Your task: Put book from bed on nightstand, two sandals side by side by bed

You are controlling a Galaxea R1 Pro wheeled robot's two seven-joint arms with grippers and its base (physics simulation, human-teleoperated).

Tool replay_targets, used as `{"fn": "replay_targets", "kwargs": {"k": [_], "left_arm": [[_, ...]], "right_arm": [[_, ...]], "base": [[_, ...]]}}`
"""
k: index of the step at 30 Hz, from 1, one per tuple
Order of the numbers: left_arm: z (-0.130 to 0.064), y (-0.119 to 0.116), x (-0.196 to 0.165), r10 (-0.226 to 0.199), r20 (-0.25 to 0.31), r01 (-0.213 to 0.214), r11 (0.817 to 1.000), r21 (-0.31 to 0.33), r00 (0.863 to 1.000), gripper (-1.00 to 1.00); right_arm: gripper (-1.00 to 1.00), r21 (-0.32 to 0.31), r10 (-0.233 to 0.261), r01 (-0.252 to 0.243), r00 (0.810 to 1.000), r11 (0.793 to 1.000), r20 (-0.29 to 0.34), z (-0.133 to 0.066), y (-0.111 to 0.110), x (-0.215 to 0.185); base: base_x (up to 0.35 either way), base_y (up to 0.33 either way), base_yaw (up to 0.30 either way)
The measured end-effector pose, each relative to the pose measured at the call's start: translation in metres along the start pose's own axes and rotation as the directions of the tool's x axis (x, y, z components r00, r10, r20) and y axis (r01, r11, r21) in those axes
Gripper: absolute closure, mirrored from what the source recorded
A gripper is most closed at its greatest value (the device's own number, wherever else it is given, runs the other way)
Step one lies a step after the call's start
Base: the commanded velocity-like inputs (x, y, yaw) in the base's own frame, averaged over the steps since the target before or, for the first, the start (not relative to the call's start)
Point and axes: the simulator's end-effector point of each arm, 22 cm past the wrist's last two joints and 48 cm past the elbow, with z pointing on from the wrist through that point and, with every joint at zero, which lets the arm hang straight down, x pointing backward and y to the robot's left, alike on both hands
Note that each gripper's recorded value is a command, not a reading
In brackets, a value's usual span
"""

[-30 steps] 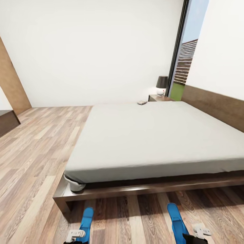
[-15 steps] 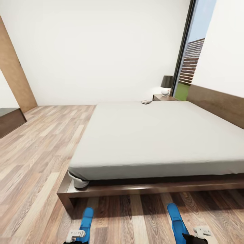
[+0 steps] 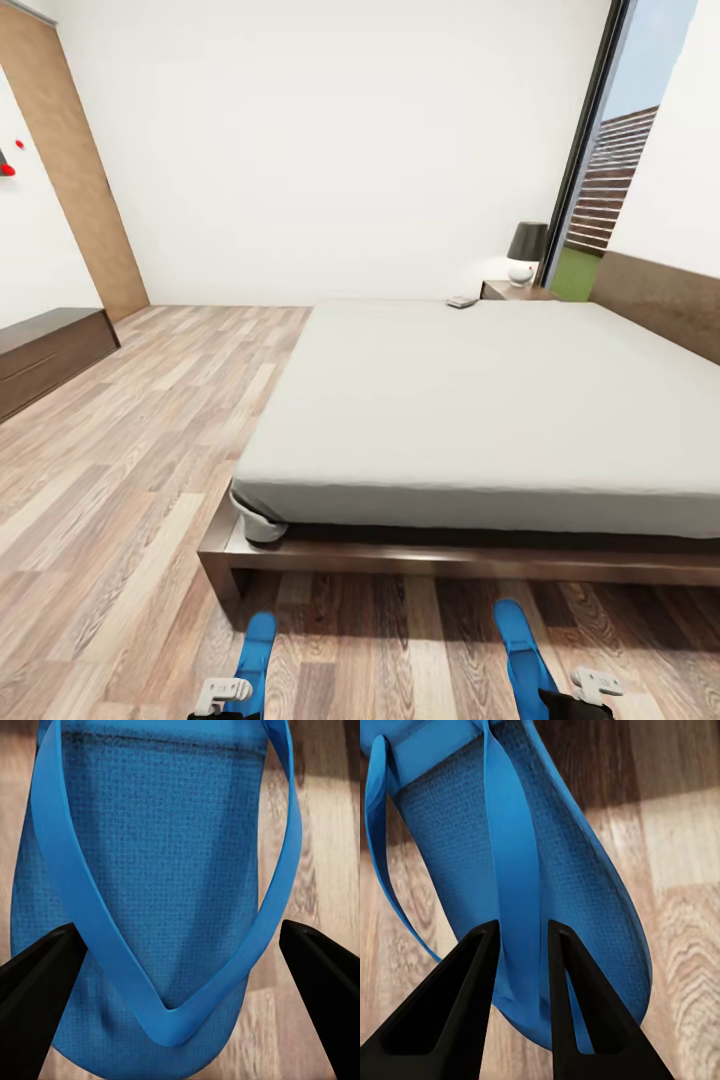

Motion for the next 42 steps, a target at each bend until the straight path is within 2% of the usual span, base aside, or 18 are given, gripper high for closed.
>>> {"fn": "replay_targets", "kwargs": {"k": [10,16,18,22,24,27,31,42], "left_arm": [[0.016,0.008,0.014,0.0,0.0,0.0,1.0,0.0,1.0,1.0],[0.016,0.008,0.013,0.003,0.002,-0.003,1.0,-0.003,1.0,1.0],[0.015,0.011,0.0,0.009,0.017,-0.008,1.0,-0.007,1.0,1.0],[0.011,0.018,-0.028,-0.007,-0.02,0.007,1.0,-0.03,1.0,1.0],[0.005,0.022,-0.052,-0.004,-0.007,0.003,0.999,-0.046,1.0,1.0],[0.002,0.025,-0.061,0.001,-0.006,-0.001,0.998,-0.055,1.0,1.0],[0.002,0.025,-0.062,0.006,-0.007,-0.006,0.998,-0.061,1.0,1.0],[0.021,0.03,-0.044,0.039,-0.02,-0.04,0.997,-0.06,0.999,1.0]], "right_arm": [[1.0,0.0,0.0,0.0,1.0,1.0,0.0,0.015,-0.006,0.016],[1.0,0.0,0.001,-0.001,1.0,1.0,0.0,0.015,-0.006,0.016],[1.0,0.0,0.001,-0.001,1.0,1.0,0.0,0.015,-0.006,0.016],[1.0,0.0,0.001,-0.001,1.0,1.0,0.0,0.015,-0.006,0.016],[1.0,0.0,0.002,-0.002,1.0,1.0,0.0,0.015,-0.006,0.016],[1.0,0.0,0.002,-0.002,1.0,1.0,0.0,0.015,-0.006,0.016],[1.0,0.0,0.002,-0.002,1.0,1.0,0.0,0.015,-0.006,0.016],[1.0,0.0,0.0,0.0,1.0,1.0,-0.001,0.032,-0.012,0.034]], "base": [[0.0,0.0,0.0],[0.0,0.0,0.0],[0.0,0.0,0.0],[0.0,0.0,0.0],[0.0,0.0,0.0],[0.0,0.0,0.0],[0.0,0.0,0.0],[0.0,0.0,0.0]]}}
